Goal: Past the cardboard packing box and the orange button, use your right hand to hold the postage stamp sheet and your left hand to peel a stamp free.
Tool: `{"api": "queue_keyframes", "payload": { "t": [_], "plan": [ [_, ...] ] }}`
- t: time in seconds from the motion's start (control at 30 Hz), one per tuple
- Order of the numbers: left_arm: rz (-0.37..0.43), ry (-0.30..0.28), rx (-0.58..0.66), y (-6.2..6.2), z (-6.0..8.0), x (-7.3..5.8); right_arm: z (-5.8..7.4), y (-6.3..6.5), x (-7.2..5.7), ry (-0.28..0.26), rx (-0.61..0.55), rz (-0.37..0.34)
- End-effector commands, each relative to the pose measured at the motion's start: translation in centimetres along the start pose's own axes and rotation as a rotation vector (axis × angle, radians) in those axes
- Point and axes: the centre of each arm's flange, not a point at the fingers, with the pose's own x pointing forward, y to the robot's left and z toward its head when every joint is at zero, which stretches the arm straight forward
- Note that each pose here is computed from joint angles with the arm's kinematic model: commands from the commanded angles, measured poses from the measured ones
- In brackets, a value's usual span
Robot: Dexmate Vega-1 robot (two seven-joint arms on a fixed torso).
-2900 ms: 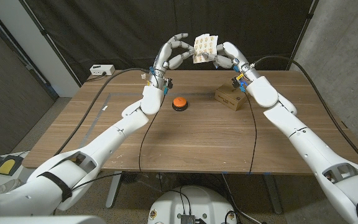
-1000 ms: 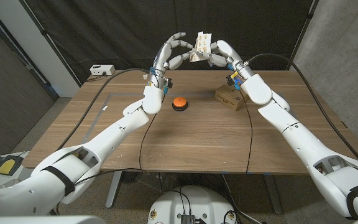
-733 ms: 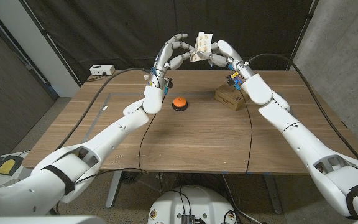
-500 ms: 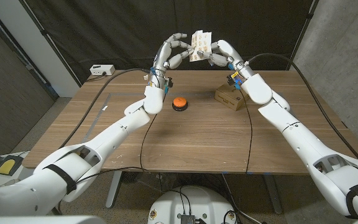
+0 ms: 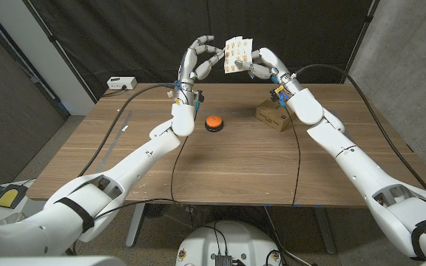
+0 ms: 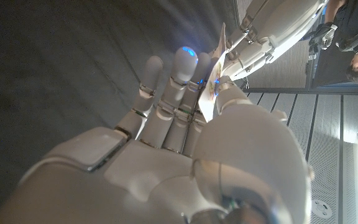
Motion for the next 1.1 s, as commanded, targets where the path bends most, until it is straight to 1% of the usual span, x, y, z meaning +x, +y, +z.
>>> {"api": "queue_keyframes", "payload": {
  "t": [0.03,0.17,0.33,0.53,0.6,0.67,0.73,0.77,0.83,0.9,0.93,0.97,1.1],
  "plan": [
    [0.128,0.079,-0.062,2.0,-0.1,-0.5,-0.8,0.0,-0.3,0.04,0.008,-0.036],
    [0.146,0.095,-0.087,2.6,0.1,-1.0,-1.0,0.1,-0.4,0.056,0.015,-0.059],
    [0.164,0.105,-0.106,3.1,0.4,-1.5,-1.4,0.2,-0.6,0.077,0.029,-0.108],
    [0.167,0.105,-0.099,3.7,0.7,-1.9,-1.4,0.4,-1.0,0.094,0.04,-0.132],
    [0.155,0.102,-0.095,3.8,0.8,-2.0,-1.4,0.5,-1.2,0.103,0.051,-0.139],
    [0.142,0.096,-0.089,3.9,1.0,-2.1,-1.3,0.6,-1.4,0.122,0.051,-0.142],
    [0.126,0.095,-0.078,4.1,1.1,-2.2,-1.3,0.6,-1.6,0.148,0.042,-0.129],
    [0.12,0.096,-0.073,4.4,1.1,-2.3,-1.4,0.7,-1.8,0.168,0.053,-0.137],
    [0.117,0.101,-0.053,4.8,1.2,-2.4,-1.5,0.6,-2.2,0.178,0.054,-0.152],
    [0.103,0.095,-0.032,5.2,1.2,-2.6,-1.6,0.6,-2.6,0.197,0.049,-0.182],
    [0.103,0.095,-0.031,5.2,1.2,-2.6,-1.6,0.6,-2.6,0.198,0.049,-0.182],
    [0.099,0.096,-0.017,5.7,1.3,-2.8,-1.8,0.5,-3.0,0.208,0.061,-0.204],
    [0.109,0.098,0.012,6.5,1.4,-3.4,-2.1,0.3,-3.8,0.231,0.07,-0.255]
  ]
}}
